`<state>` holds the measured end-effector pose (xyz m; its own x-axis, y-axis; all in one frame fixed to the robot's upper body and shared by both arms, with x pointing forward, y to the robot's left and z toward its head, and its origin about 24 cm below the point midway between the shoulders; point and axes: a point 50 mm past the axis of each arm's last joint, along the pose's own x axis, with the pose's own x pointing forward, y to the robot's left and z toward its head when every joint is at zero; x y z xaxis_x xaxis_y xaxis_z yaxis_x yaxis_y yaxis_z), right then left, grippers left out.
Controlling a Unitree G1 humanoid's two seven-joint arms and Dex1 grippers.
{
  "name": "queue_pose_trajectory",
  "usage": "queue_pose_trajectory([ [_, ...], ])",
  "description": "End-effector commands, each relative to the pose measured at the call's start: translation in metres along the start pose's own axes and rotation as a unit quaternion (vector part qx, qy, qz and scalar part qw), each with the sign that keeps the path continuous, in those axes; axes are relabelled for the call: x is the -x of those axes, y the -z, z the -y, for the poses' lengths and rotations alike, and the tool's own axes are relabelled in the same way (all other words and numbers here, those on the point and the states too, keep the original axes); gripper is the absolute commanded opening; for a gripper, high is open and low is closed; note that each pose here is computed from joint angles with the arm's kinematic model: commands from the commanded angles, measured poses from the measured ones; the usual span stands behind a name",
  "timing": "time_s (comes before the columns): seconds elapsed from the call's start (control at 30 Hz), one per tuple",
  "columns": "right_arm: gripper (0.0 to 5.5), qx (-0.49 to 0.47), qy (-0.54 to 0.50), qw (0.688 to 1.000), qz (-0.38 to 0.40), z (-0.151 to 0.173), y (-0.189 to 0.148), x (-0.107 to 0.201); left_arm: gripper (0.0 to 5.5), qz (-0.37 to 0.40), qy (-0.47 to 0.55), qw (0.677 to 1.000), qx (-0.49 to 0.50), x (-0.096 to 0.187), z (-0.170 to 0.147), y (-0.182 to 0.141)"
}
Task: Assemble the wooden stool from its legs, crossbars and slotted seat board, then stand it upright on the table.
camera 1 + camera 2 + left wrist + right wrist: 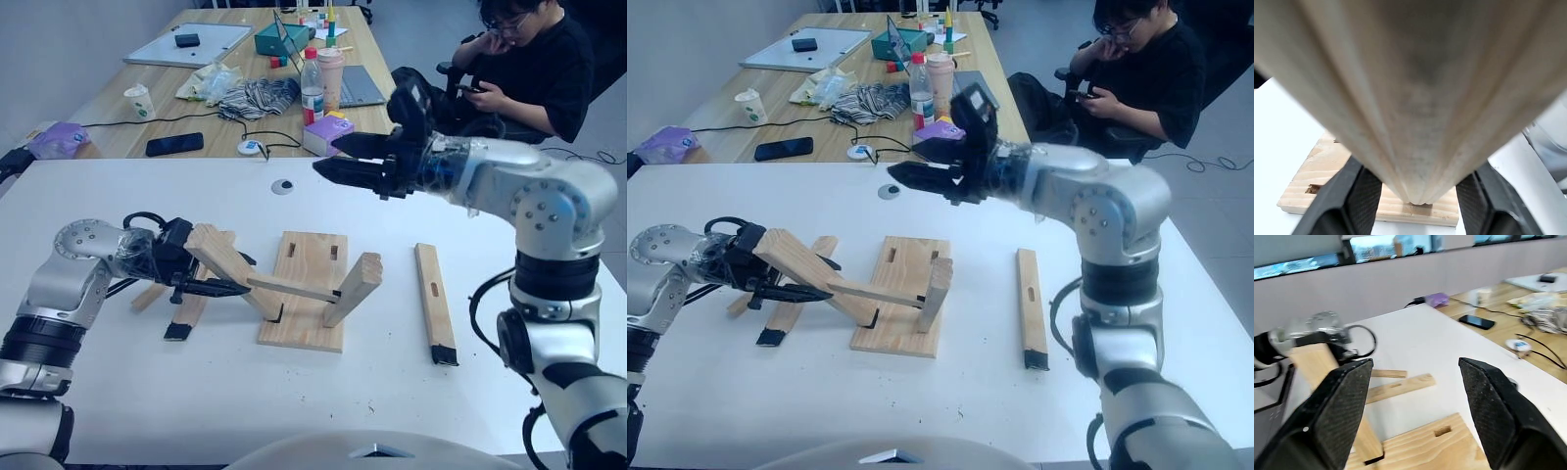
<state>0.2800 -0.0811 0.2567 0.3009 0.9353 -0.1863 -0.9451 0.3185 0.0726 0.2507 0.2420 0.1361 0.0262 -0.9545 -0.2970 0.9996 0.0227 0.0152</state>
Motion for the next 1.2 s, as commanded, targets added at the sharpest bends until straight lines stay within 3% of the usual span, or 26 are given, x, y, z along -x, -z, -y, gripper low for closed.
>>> queue_pose_trajectory([
  [0.03,3.24,0.048,-0.065,0.994,-0.068,-0.024,-0.014,-0.002,2.02,-0.026,-0.001,0.998,0.055,-0.008,0.012,0.022],
  [0.2,3.24,0.065,-0.112,0.983,-0.126,-0.037,-0.015,-0.011,2.02,-0.022,-0.010,0.998,0.056,-0.008,0.015,0.021],
  [0.43,3.24,0.118,-0.141,0.952,-0.246,-0.039,0.021,-0.048,2.02,-0.019,-0.023,0.998,0.060,-0.008,0.017,0.023],
  [0.63,3.24,0.146,-0.170,0.931,-0.288,-0.038,0.032,-0.061,2.02,-0.016,-0.028,0.997,0.065,-0.011,0.020,0.026],
  [1.1,0.64,0.157,-0.187,0.916,-0.317,-0.039,0.052,-0.071,2.02,-0.021,-0.025,0.997,0.064,-0.013,0.020,0.024],
  [1.2,0.51,0.156,-0.187,0.915,-0.321,-0.039,0.055,-0.071,2.02,-0.021,-0.024,0.997,0.064,-0.014,0.020,0.024],
])
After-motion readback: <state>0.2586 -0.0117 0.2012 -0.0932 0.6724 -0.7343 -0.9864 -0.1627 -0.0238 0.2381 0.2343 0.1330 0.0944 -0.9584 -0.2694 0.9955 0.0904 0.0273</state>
